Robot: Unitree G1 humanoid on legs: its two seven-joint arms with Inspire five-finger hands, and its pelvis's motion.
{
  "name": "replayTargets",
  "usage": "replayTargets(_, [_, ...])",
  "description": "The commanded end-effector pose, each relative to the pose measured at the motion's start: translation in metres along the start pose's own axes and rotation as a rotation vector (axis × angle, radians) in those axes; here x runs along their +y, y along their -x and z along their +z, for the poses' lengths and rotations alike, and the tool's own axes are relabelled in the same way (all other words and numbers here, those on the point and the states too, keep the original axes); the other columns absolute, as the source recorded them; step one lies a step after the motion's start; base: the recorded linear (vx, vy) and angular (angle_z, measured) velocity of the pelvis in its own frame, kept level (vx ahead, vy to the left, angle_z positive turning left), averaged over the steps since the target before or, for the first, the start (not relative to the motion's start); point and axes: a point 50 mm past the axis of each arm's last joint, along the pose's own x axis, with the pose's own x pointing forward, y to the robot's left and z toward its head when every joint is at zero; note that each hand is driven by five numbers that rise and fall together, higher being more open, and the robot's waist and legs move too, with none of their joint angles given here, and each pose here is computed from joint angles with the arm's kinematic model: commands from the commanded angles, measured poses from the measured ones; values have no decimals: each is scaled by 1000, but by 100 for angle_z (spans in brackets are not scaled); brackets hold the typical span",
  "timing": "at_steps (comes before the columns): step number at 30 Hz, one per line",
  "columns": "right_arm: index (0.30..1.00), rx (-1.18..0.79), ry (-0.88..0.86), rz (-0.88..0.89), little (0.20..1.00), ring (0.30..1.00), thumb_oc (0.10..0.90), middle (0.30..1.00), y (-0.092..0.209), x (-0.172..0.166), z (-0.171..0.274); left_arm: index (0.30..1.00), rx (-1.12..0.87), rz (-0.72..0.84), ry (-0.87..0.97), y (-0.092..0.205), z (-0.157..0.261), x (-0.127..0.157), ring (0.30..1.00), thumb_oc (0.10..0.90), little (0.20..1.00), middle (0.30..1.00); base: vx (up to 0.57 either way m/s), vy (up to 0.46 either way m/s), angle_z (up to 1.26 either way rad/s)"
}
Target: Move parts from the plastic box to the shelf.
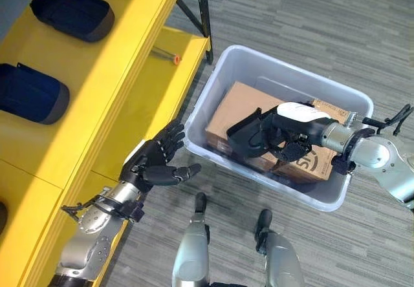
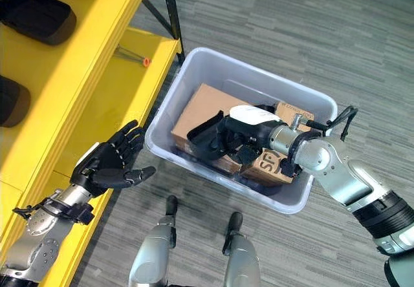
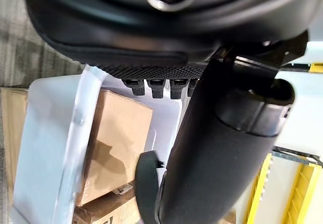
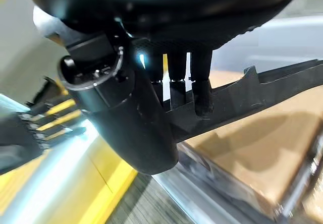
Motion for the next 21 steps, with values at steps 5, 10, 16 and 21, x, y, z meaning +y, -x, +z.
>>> replayTargets(5, [300, -162, -50, -123, 300, 300, 400, 300, -5, -21, 25, 1000, -33, -77, -73, -5, 4, -13, 1000, 900, 1000, 1000, 113, 56, -1])
replayTargets(10, [300, -180, -141, -65, 300, 300, 400, 300, -9, -16, 29, 1000, 9, -149, -189, -5, 5, -14, 1000, 900, 1000, 1000, 80, 65, -4])
replayTargets(16, [300, -143, -323, 98, 300, 300, 400, 300, -22, 2, 26, 1000, -138, -140, -521, -11, 42, -9, 1000, 900, 1000, 1000, 65, 51, -2])
replayTargets(21, [300, -157, -422, 175, 300, 300, 400, 300, -30, 16, 30, 1000, -257, -151, -790, -17, 71, -11, 1000, 900, 1000, 1000, 33, 1, -3])
